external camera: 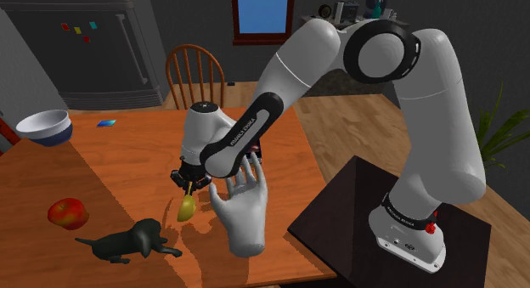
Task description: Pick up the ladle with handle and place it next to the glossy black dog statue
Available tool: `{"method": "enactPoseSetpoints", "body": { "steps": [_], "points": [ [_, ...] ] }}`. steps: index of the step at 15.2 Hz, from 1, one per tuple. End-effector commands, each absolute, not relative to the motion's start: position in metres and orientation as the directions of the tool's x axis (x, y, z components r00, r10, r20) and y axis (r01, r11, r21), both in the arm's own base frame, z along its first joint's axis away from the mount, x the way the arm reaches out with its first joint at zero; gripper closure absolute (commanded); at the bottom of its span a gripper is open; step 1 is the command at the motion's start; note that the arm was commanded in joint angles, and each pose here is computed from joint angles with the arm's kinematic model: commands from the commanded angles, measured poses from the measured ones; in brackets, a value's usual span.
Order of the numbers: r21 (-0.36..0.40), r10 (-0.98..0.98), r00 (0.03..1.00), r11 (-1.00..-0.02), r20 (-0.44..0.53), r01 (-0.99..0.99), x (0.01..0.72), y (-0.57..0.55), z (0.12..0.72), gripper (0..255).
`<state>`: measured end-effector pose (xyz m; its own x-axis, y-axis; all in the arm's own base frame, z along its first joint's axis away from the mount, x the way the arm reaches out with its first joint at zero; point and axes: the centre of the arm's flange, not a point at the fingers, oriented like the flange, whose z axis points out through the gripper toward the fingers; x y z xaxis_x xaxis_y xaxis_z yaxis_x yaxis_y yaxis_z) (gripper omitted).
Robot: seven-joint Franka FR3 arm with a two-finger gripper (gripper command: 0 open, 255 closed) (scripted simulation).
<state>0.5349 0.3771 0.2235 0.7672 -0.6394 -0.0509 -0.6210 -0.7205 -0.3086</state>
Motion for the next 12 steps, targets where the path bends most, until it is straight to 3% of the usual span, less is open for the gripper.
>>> {"method": "enactPoseSetpoints", "body": {
  "steps": [1,12],
  "points": [
    [-0.174,-0.641,0.763,-0.745,-0.080,-0.644,0.519,0.367,0.189,255],
    [-0.174,-0.641,0.763,-0.745,-0.080,-0.644,0.519,0.367,0.167,255]
  ]
}}
